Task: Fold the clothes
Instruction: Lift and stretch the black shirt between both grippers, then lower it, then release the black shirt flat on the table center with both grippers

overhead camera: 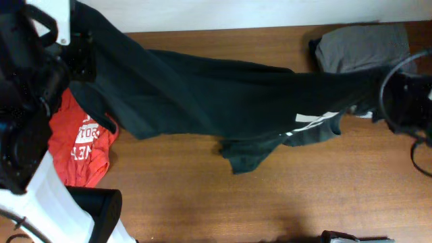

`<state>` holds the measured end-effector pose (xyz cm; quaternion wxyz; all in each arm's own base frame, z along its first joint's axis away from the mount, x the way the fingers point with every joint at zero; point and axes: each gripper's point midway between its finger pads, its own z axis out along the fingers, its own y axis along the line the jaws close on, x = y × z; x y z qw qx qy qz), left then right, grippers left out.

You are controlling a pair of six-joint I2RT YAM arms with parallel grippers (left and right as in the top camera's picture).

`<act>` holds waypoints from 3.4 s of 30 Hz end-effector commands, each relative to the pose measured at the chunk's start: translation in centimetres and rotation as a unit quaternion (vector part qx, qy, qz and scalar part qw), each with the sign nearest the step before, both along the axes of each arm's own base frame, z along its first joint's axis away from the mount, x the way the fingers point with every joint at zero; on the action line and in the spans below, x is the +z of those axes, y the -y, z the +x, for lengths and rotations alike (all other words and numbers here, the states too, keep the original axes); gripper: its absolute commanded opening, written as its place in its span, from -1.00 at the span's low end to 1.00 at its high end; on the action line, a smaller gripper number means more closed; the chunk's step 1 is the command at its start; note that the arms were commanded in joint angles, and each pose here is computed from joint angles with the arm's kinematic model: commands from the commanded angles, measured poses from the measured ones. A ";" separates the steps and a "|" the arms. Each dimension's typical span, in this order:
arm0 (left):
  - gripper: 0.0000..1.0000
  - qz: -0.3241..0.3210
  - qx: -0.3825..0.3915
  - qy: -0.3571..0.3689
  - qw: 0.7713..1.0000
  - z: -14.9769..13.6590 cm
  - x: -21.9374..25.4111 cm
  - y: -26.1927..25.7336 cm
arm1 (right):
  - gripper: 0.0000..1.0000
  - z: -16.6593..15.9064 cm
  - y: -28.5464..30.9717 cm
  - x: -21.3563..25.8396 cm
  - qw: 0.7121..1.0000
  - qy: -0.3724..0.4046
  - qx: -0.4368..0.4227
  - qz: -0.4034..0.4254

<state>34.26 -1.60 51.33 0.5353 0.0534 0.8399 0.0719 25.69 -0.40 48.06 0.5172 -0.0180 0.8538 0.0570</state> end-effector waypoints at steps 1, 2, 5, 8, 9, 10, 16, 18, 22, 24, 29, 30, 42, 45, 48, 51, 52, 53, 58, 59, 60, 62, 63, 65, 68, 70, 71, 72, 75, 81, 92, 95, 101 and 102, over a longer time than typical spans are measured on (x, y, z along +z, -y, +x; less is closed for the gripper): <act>-0.99 0.001 0.025 0.005 1.000 1.0 0.0 -0.7 | -0.92 0.8 1.2 0.2 1.000 0.003 -0.026 -0.010; -0.99 0.002 0.026 0.001 1.000 1.6 -0.3 -0.7 | -0.92 1.4 1.3 0.0 1.000 -0.001 -0.024 -0.011; -0.99 0.007 0.033 -0.008 0.999 3.5 -1.2 -0.7 | -0.92 3.6 1.6 -0.8 1.000 -0.013 -0.012 -0.014; -0.99 0.010 0.035 -0.019 0.999 6.2 -2.6 -0.4 | -0.92 6.8 1.8 -1.5 1.000 -0.014 0.003 -0.008; -0.99 0.011 0.035 -0.023 0.999 7.5 -3.3 -0.2 | -0.92 8.0 1.8 -1.7 1.000 -0.012 0.013 -0.009; -0.98 0.011 0.035 -0.024 0.999 8.6 -3.7 0.0 | -0.92 9.5 1.8 -1.7 1.000 -0.004 0.022 -0.007; -0.99 -0.008 0.046 0.089 0.995 20.8 -4.2 0.5 | -0.92 20.6 1.8 1.7 0.986 0.146 0.082 -0.002; -0.99 -0.016 0.046 0.136 0.989 22.7 -3.0 0.7 | -0.92 21.8 1.7 3.6 0.978 0.190 0.082 0.005; -0.99 -0.027 0.041 0.197 0.979 23.4 -0.3 0.9 | -0.92 21.9 1.4 6.5 0.965 0.247 0.086 -0.004; -0.99 -0.028 0.041 0.206 0.977 23.1 0.4 0.9 | -0.92 21.6 1.3 6.8 0.965 0.249 0.086 -0.005; -0.99 -0.008 0.041 0.075 0.996 21.4 -5.4 0.7 | -0.92 21.2 1.4 0.2 0.989 0.119 0.086 0.006; -0.99 -0.002 0.041 0.038 0.998 20.9 -7.1 0.6 | -0.92 20.9 1.4 -1.4 0.992 0.087 0.087 0.009; -0.99 0.014 0.028 -0.313 0.949 13.3 -22.7 0.9 | -0.92 16.0 0.4 -16.6 0.964 -0.236 0.108 0.064; -0.99 0.004 0.020 -0.380 0.925 12.6 -26.8 1.5 | -0.92 15.4 0.5 -19.5 0.949 -0.286 0.118 0.063; -0.99 0.000 0.019 -0.436 0.900 11.6 -30.2 1.8 | -0.92 14.5 0.4 -21.5 0.937 -0.319 0.124 0.064; -0.99 -0.003 0.025 -0.483 0.875 10.4 -33.0 1.9 | -0.92 13.7 0.3 -23.3 0.927 -0.347 0.124 0.074; -0.99 -0.005 0.024 -0.491 0.871 10.2 -33.5 2.0 | -0.92 13.5 0.2 -23.8 0.923 -0.356 0.124 0.077; -0.99 -0.007 0.023 -0.499 0.866 9.9 -34.1 2.1 | -0.92 13.2 0.2 -24.4 0.919 -0.365 0.124 0.080; -0.99 -0.020 0.026 -0.513 0.858 9.4 -34.7 2.4 | -0.92 12.1 0.0 -26.2 0.905 -0.396 0.123 0.090; -0.99 -0.027 0.022 -0.514 0.857 9.3 -34.6 2.6 | -0.92 11.9 -0.1 -26.2 0.903 -0.400 0.123 0.091; -0.99 -0.033 0.017 -0.513 0.857 9.2 -34.4 2.9 | -0.92 11.6 -0.1 -26.2 0.901 -0.405 0.123 0.092; -0.99 -0.046 0.007 -0.511 0.858 9.1 -34.0 3.6 | -0.92 11.0 -0.2 -26.0 0.898 -0.412 0.123 0.095; -0.99 -0.050 0.003 -0.510 0.859 9.0 -33.8 3.8 | -0.92 10.6 -0.2 -25.9 0.896 -0.416 0.122 0.095; -0.99 -0.054 -0.001 -0.507 0.860 8.9 -33.5 4.1 | -0.91 9.9 -0.2 -25.6 0.894 -0.423 0.118 0.091; -0.99 -0.054 -0.007 -0.505 0.861 8.5 -33.0 4.5 | -0.92 9.0 0.0 -25.0 0.894 -0.426 0.111 0.084; -0.99 -0.053 -0.009 -0.507 0.860 7.9 -32.7 4.7 | -0.92 8.6 0.0 -24.5 0.896 -0.423 0.109 0.080; -0.99 -0.054 -0.006 -0.513 0.856 7.1 -32.7 4.7 | -0.92 8.4 0.1 -24.2 0.897 -0.422 0.105 0.077; -0.99 -0.054 -0.004 -0.518 0.853 6.6 -32.7 4.8 | -0.92 8.2 0.2 -24.1 0.897 -0.424 0.096 0.076; -0.99 -0.050 -0.002 -0.539 0.841 4.7 -33.2 4.8 | -0.92 7.5 0.4 -24.2 0.894 -0.433 0.086 0.075; -0.99 -0.043 0.002 -0.572 0.819 0.9 -35.3 5.3 | -0.92 4.9 0.0 -26.8 0.867 -0.485 0.076 0.089; -0.99 -0.031 -0.013 -0.659 0.751 -5.8 -41.7 6.8 | -0.92 -0.6 -0.3 -35.3 0.794 -0.596 0.036 0.114; -0.99 -0.019 -0.020 -0.672 0.740 -7.1 -43.3 7.4 | -0.92 -1.7 0.4 -36.6 0.782 -0.615 0.009 0.100; -0.99 0.011 -0.016 -0.703 0.711 -10.5 -46.3 7.5 | -0.92 -2.1 1.4 -37.4 0.775 -0.625 -0.028 0.083; -0.99 0.016 -0.010 -0.706 0.708 -10.9 -46.7 7.2 | -0.92 -2.1 1.5 -37.5 0.775 -0.626 -0.035 0.080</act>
